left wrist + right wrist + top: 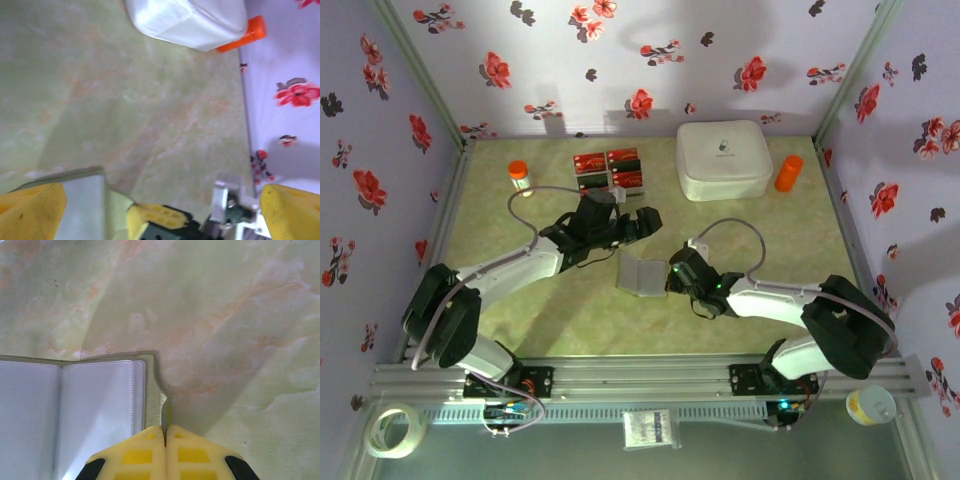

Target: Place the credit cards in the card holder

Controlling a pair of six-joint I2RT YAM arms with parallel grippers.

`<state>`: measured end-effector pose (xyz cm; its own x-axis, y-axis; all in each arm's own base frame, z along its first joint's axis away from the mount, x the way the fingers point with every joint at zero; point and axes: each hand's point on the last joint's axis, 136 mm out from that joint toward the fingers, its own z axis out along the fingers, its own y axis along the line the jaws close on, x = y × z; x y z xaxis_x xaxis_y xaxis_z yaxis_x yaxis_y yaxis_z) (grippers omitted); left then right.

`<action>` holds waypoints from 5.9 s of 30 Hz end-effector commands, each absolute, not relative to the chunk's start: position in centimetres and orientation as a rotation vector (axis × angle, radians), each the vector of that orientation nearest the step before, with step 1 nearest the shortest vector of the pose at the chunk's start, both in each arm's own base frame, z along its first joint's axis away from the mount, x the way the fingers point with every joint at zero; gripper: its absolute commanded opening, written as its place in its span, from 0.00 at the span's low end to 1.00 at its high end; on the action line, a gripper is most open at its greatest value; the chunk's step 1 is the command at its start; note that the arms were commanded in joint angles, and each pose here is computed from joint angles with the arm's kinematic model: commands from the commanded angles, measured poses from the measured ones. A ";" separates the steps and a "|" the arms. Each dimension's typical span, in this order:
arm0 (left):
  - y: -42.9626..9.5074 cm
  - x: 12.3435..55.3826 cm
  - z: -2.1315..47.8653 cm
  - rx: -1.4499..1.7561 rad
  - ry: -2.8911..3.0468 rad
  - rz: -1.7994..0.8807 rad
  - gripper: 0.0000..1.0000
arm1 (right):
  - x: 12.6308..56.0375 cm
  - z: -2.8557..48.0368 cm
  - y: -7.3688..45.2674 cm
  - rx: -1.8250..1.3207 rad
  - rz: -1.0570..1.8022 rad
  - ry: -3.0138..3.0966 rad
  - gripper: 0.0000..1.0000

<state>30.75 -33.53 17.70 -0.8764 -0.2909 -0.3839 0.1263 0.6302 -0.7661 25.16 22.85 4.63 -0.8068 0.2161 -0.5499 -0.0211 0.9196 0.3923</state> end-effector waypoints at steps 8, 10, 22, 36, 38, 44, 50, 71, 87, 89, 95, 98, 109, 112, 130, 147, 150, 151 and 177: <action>-35.0 29.6 12.7 -0.312 2.390 -1.373 1.00 | 24.7 4.3 22.8 0.176 0.552 2.453 0.00; -34.1 29.2 11.4 -0.314 2.418 -1.332 1.00 | 24.6 4.2 22.7 0.177 0.550 2.457 0.00; -29.0 27.5 5.7 -0.140 2.589 -0.925 1.00 | 24.3 3.7 22.6 0.192 0.567 2.464 0.00; -28.5 27.1 7.6 -0.057 2.579 -0.877 1.00 | 23.8 5.2 23.6 0.151 0.683 2.439 0.04; -28.5 27.1 8.4 -0.052 2.567 -0.885 1.00 | 23.7 5.8 23.8 0.132 0.697 2.433 0.12; -28.5 27.0 10.7 -0.050 2.528 -0.918 1.00 | 23.7 6.9 23.6 0.107 0.682 2.420 0.33; -27.7 27.6 13.2 -0.037 2.489 -0.910 1.00 | 23.9 7.7 23.5 0.093 0.666 2.412 0.41; -14.6 43.1 16.6 -0.138 2.444 -0.426 1.00 | 24.8 8.1 28.5 -0.007 0.770 2.485 0.14; -12.2 56.8 15.1 -0.189 2.312 -0.347 1.00 | 26.0 6.9 29.8 0.046 0.746 2.523 0.14; -12.4 57.8 14.8 -0.190 2.304 -0.366 1.00 | 26.1 6.8 29.9 0.056 0.748 2.525 0.14; -13.9 59.8 13.8 -0.211 2.279 -0.470 1.00 | 26.0 6.2 29.7 0.082 0.743 2.533 0.14; -15.0 60.3 13.1 -0.243 2.266 -0.551 1.00 | 25.9 5.9 29.5 0.101 0.743 2.532 0.14; -20.0 60.6 12.3 -0.206 2.246 -0.721 1.00 | 25.9 5.4 29.3 0.119 0.739 2.534 0.13; -21.5 60.3 12.3 -0.179 2.249 -0.747 1.00 | 25.9 5.0 29.4 0.124 0.739 2.541 0.13; -29.8 57.0 13.1 -0.038 2.254 -0.908 1.00 | 25.8 3.3 30.0 0.138 0.763 2.562 0.13; -20.6 50.1 17.3 -0.227 2.261 -0.867 1.00 | 26.7 3.4 31.7 0.028 0.733 2.600 0.12; -20.1 47.3 15.9 -0.245 2.334 -0.850 1.00 | 27.3 3.3 32.3 0.024 0.738 2.612 0.12; -19.9 46.3 15.4 -0.250 2.356 -0.844 1.00 | 27.5 3.3 32.6 0.020 0.745 2.617 0.12; -21.2 30.9 8.6 -0.025 2.622 -0.482 1.00 | 27.8 2.2 34.2 -0.030 0.909 2.675 0.10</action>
